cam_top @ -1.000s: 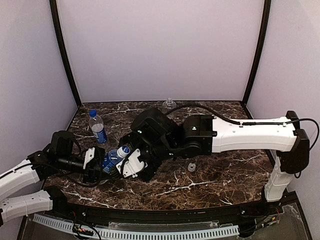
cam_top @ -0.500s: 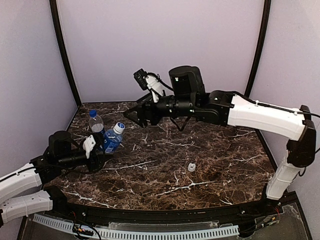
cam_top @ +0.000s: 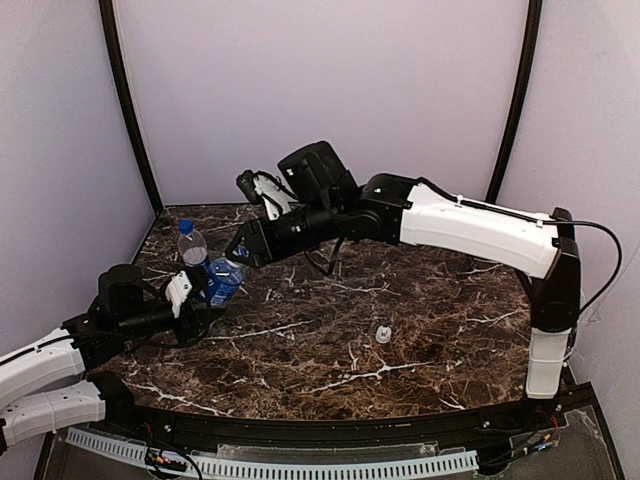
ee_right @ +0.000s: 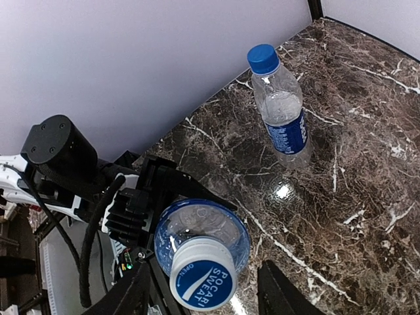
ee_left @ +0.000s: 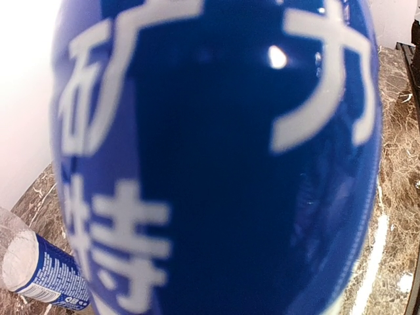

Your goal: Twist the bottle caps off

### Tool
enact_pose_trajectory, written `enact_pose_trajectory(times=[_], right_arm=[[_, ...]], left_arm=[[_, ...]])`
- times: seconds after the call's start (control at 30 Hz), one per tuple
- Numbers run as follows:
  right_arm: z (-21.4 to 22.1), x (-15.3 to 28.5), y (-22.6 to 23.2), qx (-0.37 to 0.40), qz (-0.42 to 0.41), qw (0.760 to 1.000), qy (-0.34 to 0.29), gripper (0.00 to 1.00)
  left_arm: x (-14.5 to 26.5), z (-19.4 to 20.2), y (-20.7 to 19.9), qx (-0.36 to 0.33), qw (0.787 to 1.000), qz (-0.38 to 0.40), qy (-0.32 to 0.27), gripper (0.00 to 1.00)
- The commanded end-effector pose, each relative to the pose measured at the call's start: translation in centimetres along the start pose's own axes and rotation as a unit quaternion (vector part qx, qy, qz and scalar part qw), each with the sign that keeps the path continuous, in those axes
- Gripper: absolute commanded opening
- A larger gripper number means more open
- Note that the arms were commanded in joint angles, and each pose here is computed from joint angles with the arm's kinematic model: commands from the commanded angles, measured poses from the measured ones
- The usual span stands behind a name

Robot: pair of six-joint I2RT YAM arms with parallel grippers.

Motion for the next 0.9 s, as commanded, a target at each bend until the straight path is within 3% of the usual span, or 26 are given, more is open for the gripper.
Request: enact_pose_trajectory(times=[0.0,0.2,0.33,0.43,0.5,0.6,0.73,0.87], right_arm=[[-0.1,-0.6,0.3,-0.015,-0.014,1.000,0.010,0.51],[-0.2,-0.7,0.2,-0.010,-0.012,1.000,0.009,0.28],[-0.4,-0.6,0.3,0.016,-0.026,0.999,0.012,0.02],[-0.7,0.7,1.5,0.110,-0.077,0.991,0.008,0.00],[0.5,1.6,3.2,0.212,-0.145,0.966,0.013,0.00],[3.9,3.1,6.5,0.396,-0.209,0.894,0.012,0.00],[5.8,3.9,7.1,0.529,-0.183,0.828,0.027,0.00],[5.8,3.7,7.6,0.637,-0.112,0.762,0.038,0.00]], left_arm=[[0.0,0.1,0.0,0.002,1.000,0.000,-0.009,0.42],[0.1,0.1,-0.1,-0.002,1.000,0.008,-0.009,0.42],[0.2,0.0,-0.2,-0.002,1.000,0.014,-0.009,0.42],[0.4,-0.2,-0.9,-0.016,0.998,0.060,-0.009,0.42],[0.7,0.1,-1.8,-0.023,0.992,0.123,0.004,0.42],[1.5,0.6,-3.3,-0.009,0.974,0.225,0.026,0.40],[2.0,0.8,-3.9,-0.023,0.965,0.261,0.034,0.34],[1.9,0.8,-4.0,-0.020,0.962,0.271,0.036,0.35]])
Point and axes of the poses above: each gripper's point midway between its finger pads, its own x axis back along the fingers, its own y axis along the line the jaws close on, z = x × y, the point moved 10 cm from there along x, back along the fingers, and after that the axes turned 12 degrees about x, right-handed, at the moved point
